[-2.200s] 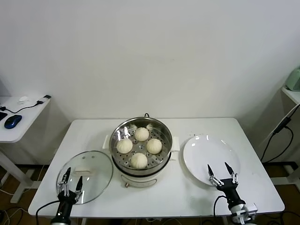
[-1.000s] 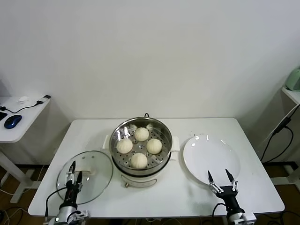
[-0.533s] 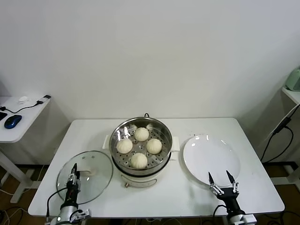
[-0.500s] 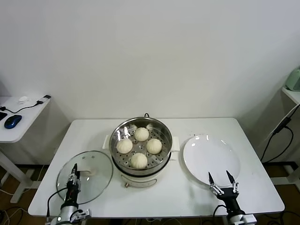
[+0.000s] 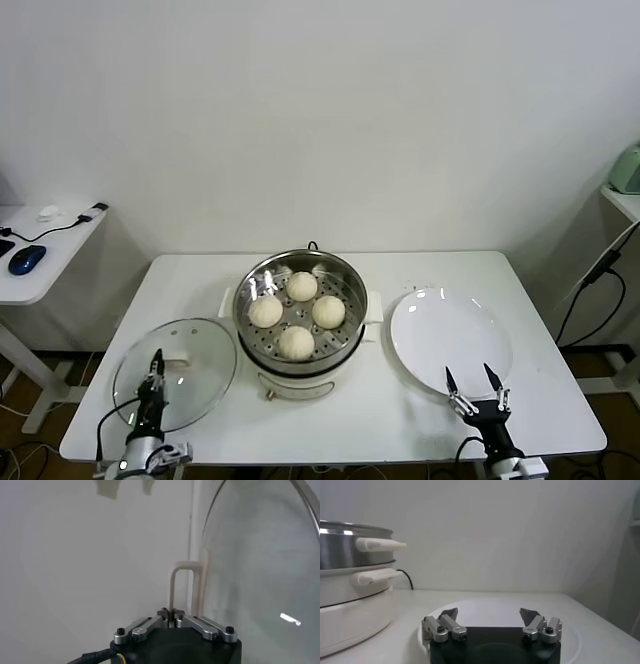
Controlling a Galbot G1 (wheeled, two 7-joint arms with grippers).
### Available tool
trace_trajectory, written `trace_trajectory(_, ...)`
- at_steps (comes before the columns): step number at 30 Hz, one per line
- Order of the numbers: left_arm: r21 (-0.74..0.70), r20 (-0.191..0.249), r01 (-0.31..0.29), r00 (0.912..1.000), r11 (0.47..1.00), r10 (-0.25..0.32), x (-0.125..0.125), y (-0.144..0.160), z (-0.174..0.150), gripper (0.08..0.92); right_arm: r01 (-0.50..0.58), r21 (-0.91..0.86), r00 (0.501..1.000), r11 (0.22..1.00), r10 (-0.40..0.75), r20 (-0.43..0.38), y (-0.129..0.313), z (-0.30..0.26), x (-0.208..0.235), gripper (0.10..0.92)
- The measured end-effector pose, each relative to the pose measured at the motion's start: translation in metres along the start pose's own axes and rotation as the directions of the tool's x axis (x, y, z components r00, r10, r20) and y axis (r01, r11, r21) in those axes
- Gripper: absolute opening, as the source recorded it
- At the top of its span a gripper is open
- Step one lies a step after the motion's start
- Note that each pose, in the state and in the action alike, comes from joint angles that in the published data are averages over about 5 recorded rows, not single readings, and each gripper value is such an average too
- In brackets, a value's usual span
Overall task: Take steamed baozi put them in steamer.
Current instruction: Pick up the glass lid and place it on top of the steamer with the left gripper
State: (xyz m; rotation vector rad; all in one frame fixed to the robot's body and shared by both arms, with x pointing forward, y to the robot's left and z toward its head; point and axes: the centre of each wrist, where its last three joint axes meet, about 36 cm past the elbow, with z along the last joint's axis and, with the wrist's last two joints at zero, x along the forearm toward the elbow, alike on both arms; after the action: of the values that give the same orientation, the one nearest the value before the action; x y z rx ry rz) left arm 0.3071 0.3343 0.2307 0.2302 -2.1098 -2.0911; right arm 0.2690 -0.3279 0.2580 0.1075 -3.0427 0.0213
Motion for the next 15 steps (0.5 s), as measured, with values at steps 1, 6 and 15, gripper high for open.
trace_trajectory(1,0.000,-0.002,0.006,1.0000,1.000,-0.006,0.000,0.004,0.002,0.137,0.000,0.002,1.000,1.000,0.000,0.001,-0.001,0.000,0.000,0.823)
trace_trajectory(6,0.000,-0.020,0.033,0.9993,0.999,-0.033,-0.004,0.033,0.013,0.137,-0.001,0.009,1.000,1.000,0.001,0.004,-0.003,-0.003,-0.001,0.823)
trace_trajectory(15,0.006,-0.060,0.075,0.9954,0.997,-0.074,-0.028,0.117,0.034,0.137,-0.023,0.034,1.000,0.999,0.023,-0.005,-0.002,-0.008,-0.003,0.823)
